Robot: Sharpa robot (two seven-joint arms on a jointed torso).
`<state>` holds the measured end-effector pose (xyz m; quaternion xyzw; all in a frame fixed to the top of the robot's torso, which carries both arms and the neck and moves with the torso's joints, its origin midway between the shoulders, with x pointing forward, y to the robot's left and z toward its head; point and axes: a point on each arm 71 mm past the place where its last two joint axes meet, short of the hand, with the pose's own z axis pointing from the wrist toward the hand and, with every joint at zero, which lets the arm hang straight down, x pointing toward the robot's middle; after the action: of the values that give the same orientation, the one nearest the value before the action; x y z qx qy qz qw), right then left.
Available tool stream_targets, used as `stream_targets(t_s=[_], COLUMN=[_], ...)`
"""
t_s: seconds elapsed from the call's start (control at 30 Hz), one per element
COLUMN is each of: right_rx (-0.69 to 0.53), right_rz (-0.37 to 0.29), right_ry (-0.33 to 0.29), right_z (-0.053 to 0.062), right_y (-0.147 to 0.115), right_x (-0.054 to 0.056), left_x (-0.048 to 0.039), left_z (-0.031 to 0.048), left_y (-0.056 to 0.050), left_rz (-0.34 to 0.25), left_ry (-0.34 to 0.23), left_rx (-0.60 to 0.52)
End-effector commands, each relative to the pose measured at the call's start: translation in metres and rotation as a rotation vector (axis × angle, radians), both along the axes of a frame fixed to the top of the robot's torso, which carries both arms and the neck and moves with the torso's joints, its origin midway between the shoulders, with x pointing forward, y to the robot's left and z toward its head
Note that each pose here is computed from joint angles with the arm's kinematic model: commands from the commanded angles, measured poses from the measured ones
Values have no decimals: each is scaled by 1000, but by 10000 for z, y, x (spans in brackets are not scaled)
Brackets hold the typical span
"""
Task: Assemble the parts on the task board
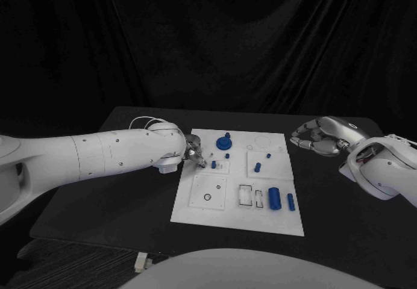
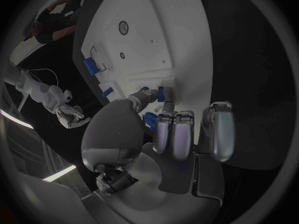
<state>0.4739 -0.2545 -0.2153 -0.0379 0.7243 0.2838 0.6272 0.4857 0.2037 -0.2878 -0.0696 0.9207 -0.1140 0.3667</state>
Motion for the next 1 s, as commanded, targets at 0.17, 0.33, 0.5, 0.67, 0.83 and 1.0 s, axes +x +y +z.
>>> stream_targets(t_s=[0.17,0.33,0.5,0.67,0.83,1.0], right_rx=[-6,-7,-8,-9,-9,-9], right_rz=[-12,-14,-15,-15,-14,-14], right_ry=[8,9,11,13,15,16], right_z=[-14,-15,-17,-19,-20,-22], right_y=[-10,-12,-13,-11,-7,-6], right_x=[0,0,0,1,1,1], left_x=[-20,-25,-23,-17,-3,8], left_z=[-12,-13,-17,-23,-32,-41], left_y=[-10,-6,-6,-9,-15,-20], left_rz=[-11,-13,-16,-20,-23,-22], left_ry=[-1,2,7,14,21,28], left_rx=[-14,-13,-10,-7,0,9])
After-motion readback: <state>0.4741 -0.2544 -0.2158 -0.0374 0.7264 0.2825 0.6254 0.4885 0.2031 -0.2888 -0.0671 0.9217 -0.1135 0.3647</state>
